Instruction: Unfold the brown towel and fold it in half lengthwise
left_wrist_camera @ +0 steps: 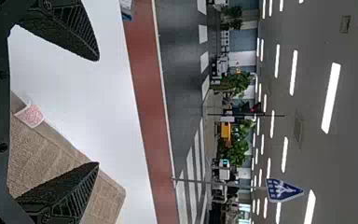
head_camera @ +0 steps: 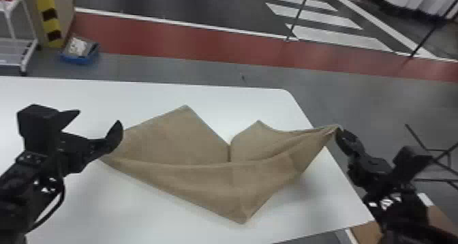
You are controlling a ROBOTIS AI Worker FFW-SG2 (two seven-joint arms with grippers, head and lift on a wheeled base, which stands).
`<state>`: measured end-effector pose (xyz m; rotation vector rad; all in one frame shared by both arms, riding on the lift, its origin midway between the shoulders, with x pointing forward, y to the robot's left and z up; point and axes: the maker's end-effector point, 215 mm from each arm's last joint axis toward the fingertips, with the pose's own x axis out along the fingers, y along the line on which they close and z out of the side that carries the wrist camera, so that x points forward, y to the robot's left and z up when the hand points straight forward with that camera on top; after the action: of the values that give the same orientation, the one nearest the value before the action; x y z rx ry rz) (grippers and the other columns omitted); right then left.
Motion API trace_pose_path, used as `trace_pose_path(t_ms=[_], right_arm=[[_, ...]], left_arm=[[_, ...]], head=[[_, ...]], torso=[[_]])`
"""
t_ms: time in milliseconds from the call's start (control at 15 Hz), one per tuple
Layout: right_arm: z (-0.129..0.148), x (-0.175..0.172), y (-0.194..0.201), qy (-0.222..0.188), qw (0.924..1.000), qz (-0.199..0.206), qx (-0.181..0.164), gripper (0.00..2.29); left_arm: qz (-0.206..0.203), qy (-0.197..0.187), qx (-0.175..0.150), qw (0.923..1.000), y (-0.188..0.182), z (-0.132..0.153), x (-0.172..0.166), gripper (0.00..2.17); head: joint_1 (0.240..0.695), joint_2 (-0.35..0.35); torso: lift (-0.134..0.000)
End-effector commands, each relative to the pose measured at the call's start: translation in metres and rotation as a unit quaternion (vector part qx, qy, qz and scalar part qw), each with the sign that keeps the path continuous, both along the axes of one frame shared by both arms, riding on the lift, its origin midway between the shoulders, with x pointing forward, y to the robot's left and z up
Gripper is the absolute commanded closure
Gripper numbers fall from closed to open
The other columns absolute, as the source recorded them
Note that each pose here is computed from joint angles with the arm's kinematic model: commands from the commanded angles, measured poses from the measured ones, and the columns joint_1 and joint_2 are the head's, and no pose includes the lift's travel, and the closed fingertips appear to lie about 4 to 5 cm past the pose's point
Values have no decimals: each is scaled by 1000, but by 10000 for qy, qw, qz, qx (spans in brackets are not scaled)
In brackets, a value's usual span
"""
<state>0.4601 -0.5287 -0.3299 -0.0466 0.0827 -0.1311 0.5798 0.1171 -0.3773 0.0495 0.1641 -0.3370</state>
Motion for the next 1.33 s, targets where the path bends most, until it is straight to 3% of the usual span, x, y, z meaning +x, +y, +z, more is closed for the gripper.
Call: trace_pose_path(t_ms=[0,200,467,1267], right_arm=[[-5,0,12,-24,9999,90,-39,1511],[-19,3,46,76,9989,472,-27,1511],[-26,12,77,150,9966,781,-205,1511],[-31,14,98,153,9946,998,-244,1511]], left_arm=[[29,174,157,9997,3,-17,0,80],[114,306,224,9992,18,-28,1,97],[-12,762,273,9967,27,-55,-10,545],[-343,1166,125,9925,26,-75,-20,549]], head=[[695,-350],[695,-350],[695,-341],[695,-299]], torso=[[-125],[-125],[-125],[-125]])
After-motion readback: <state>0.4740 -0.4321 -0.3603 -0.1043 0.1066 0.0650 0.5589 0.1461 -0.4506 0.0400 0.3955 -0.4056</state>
